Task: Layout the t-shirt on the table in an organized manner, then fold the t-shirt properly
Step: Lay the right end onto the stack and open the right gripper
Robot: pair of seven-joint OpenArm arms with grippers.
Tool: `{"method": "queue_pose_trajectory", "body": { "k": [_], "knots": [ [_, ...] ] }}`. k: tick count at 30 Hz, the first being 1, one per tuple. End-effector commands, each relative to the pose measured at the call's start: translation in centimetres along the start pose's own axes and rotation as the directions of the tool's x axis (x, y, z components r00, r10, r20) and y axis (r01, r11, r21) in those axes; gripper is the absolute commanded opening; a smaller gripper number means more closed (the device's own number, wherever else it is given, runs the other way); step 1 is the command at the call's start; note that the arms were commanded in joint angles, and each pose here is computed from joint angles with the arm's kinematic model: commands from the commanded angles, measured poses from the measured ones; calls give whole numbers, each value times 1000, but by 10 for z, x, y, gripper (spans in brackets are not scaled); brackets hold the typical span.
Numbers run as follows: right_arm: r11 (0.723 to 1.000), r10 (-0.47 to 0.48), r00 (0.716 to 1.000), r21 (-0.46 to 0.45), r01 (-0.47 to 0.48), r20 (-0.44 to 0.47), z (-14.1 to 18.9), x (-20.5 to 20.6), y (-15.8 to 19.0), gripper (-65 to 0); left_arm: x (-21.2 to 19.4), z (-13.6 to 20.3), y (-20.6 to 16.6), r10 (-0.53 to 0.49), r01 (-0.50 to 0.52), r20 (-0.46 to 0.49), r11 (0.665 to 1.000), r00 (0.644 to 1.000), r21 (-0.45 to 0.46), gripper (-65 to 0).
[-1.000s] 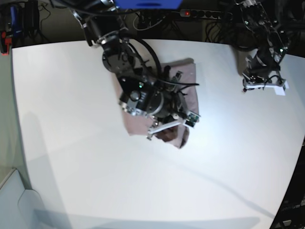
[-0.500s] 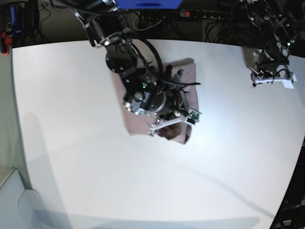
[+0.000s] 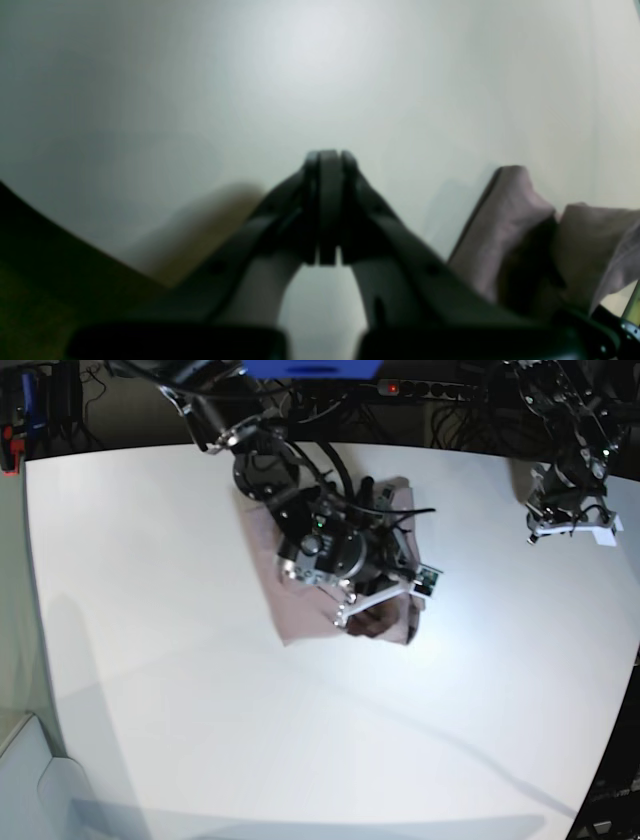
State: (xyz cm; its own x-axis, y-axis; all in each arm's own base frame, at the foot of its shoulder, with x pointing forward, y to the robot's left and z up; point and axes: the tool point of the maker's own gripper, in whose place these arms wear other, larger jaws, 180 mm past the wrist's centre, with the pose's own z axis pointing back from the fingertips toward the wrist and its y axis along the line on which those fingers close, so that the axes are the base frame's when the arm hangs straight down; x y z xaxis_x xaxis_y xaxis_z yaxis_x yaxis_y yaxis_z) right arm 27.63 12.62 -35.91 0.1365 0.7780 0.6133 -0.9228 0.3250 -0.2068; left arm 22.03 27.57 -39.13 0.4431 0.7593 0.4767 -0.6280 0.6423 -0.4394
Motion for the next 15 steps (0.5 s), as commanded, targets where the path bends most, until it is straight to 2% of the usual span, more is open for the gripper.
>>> {"method": "queue_pose_trajectory", "body": {
  "k": [1,5,8,12,15],
  "knots": [
    [1000,13,998,-14,-13,59,5,19,-6,-505,9,4,-6,1,-1,22,1000,1000,-22,-647],
    [1000,15,997,-27,-13,72,9,23,-9,-389,8,4,-5,2,-1,20,1000,1000,-19,-647],
    [997,26,990,-71,-16,142,30,40,-11,-325,7,3,-4,4,-3,18,1000,1000,-18,-647],
    [986,34,971,-168,6,236,66,59,-28,-305,7,2,-4,5,-5,17,1000,1000,-16,-647],
    [970,-46,976,-225,95,213,76,33,-55,-305,7,2,-4,5,-5,17,1000,1000,-16,-647]
  ]
}}
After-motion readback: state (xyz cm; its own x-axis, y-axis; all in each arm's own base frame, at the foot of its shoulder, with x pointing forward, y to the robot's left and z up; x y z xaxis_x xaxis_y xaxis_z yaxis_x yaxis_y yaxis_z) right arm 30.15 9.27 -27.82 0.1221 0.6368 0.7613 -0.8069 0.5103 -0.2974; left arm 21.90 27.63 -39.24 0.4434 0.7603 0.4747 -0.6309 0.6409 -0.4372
